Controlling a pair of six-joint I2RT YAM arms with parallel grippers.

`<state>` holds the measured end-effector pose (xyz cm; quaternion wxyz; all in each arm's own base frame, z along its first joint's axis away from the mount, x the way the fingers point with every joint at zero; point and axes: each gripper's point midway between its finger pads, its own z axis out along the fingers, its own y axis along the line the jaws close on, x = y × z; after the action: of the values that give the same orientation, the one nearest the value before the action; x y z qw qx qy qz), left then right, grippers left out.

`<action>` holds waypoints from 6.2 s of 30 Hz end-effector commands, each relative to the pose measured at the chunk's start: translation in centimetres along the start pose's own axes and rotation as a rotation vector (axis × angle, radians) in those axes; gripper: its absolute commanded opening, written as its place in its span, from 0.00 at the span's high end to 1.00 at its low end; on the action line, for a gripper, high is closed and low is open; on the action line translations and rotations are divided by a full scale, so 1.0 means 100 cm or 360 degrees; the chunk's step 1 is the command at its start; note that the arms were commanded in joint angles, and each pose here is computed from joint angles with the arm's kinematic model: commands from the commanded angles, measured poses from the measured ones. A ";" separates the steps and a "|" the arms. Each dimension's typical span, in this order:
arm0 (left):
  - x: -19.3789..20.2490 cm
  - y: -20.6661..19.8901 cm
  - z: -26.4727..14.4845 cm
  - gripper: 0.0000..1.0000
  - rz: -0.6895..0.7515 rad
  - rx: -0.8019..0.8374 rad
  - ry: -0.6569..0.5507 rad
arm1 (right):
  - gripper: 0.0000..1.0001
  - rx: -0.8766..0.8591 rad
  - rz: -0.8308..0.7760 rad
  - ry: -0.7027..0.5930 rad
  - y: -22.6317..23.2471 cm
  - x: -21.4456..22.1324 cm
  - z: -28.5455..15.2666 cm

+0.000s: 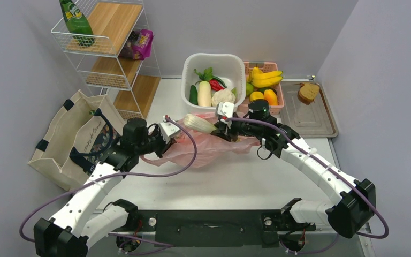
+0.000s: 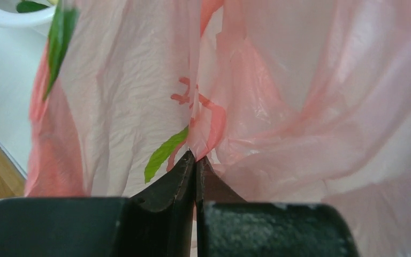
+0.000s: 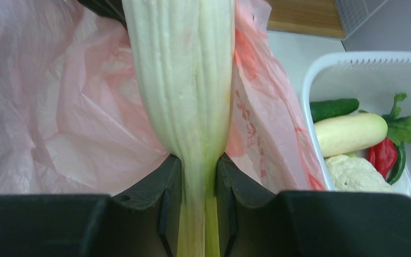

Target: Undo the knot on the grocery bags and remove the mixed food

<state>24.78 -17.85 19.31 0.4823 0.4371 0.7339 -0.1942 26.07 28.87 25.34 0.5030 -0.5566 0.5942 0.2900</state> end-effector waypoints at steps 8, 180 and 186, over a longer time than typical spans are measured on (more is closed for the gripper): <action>-0.045 0.013 -0.008 0.49 0.0031 -0.0059 -0.0199 | 0.97 0.0108 -0.0118 -0.0286 -0.016 -0.073 -0.004; -0.118 0.181 -0.101 0.25 -0.0691 -0.0857 -0.0127 | 0.25 0.1003 0.0461 0.0629 -0.058 0.026 -0.255; -0.037 0.209 -0.210 0.25 -0.0804 -0.1475 0.0227 | 0.24 0.0960 0.0414 0.0406 -0.083 -0.020 -0.199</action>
<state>35.16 0.37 38.17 0.5796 0.0472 0.8123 -0.0436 24.52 6.73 31.57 0.4589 -0.3856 0.7977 0.0667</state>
